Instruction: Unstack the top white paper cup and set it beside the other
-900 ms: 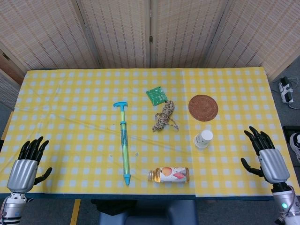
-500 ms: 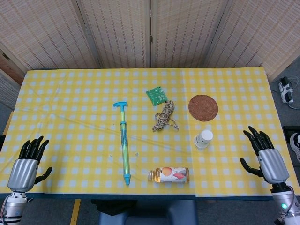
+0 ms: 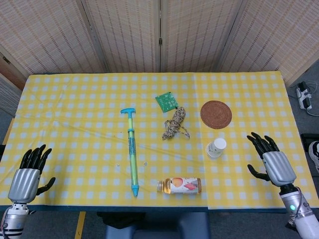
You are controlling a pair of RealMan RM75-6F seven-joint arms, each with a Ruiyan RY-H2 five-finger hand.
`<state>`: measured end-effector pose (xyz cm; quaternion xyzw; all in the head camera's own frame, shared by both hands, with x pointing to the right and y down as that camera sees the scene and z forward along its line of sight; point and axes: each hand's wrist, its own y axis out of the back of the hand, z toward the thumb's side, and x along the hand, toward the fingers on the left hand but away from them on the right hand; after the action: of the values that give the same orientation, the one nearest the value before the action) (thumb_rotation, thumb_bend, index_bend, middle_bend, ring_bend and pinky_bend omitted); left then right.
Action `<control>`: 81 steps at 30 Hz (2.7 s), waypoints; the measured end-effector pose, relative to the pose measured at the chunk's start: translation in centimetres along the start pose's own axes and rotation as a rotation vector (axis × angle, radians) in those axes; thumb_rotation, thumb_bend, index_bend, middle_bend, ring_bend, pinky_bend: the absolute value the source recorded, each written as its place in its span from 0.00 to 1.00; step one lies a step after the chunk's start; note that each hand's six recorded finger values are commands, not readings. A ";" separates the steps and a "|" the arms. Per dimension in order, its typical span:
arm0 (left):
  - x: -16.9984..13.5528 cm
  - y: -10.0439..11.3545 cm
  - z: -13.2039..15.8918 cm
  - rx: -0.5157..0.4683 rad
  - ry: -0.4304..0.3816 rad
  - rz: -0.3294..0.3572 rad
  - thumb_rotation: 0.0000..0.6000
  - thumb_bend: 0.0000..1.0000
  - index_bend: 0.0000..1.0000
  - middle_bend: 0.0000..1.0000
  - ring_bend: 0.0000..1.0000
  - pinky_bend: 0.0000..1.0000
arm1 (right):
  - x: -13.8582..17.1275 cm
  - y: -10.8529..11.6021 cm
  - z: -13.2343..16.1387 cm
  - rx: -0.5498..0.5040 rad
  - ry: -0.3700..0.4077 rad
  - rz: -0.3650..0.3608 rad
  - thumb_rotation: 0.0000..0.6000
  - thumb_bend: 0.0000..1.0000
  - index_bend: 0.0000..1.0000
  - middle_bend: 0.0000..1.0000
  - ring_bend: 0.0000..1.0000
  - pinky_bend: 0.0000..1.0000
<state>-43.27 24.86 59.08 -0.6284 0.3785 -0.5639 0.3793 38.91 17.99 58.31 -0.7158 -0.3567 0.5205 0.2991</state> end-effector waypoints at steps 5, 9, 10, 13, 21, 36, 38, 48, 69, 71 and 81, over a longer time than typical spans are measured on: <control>0.0 -0.1 -0.1 -0.002 0.005 -0.004 1.00 0.32 0.05 0.00 0.00 0.00 | -2.3 -0.4 0.4 0.009 -0.005 0.063 1.00 0.39 0.09 0.10 0.16 0.03; 0.0 -0.1 -0.1 -0.002 0.004 0.003 1.00 0.32 0.05 0.00 0.00 0.00 | -4.3 -0.8 0.8 0.019 -0.004 0.120 1.00 0.38 0.09 0.10 0.16 0.03; 0.0 0.0 -0.1 -0.002 0.004 0.004 1.00 0.32 0.05 0.00 0.00 0.00 | -4.7 -0.9 1.0 0.021 -0.002 0.133 1.00 0.39 0.09 0.10 0.16 0.03; -0.1 -0.1 -0.2 -0.001 0.007 0.003 1.00 0.32 0.06 0.00 0.00 0.00 | -6.0 -1.2 1.4 0.031 0.000 0.180 1.00 0.38 0.10 0.10 0.16 0.04; -0.2 -0.2 -0.4 0.000 0.016 0.000 1.00 0.32 0.06 0.00 0.00 0.00 | -9.0 -1.7 2.2 0.095 -0.013 0.275 1.00 0.38 0.14 0.07 0.04 0.02; -0.1 -0.6 -0.6 0.001 0.023 -0.013 1.00 0.32 0.06 0.00 0.00 0.00 | -11.4 -3.8 3.8 0.118 -0.004 0.369 1.00 0.38 0.17 0.07 0.04 0.02; -0.1 -0.6 -0.6 0.000 0.024 -0.015 1.00 0.32 0.06 0.00 0.00 0.00 | -11.6 -3.8 3.9 0.116 -0.005 0.371 1.00 0.38 0.19 0.08 0.04 0.02; -0.2 -0.9 -1.0 -0.003 0.033 -0.021 1.00 0.32 0.06 0.00 0.00 0.00 | -12.2 -3.9 4.1 0.115 -0.011 0.389 1.00 0.39 0.24 0.09 0.05 0.02; 0.0 -1.0 -1.1 -0.002 0.039 -0.025 1.00 0.32 0.06 0.00 0.00 0.00 | -13.0 -4.0 4.2 0.091 -0.014 0.380 1.00 0.41 0.35 0.13 0.08 0.02; 0.0 -1.1 -1.2 -0.002 0.040 -0.027 1.00 0.32 0.06 0.00 0.00 0.00 | -13.0 -3.9 4.2 0.091 -0.012 0.374 1.00 0.41 0.37 0.14 0.08 0.02; 0.0 -1.1 -1.3 -0.003 0.042 -0.028 1.00 0.32 0.06 0.00 0.00 0.00 | -12.6 -3.0 4.5 0.091 -0.002 0.347 1.00 0.43 0.40 0.16 0.09 0.02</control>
<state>-44.49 25.29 60.19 -0.6222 0.3785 -0.5817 0.3622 31.46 9.61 66.18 -0.7519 -0.2041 0.5806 0.2363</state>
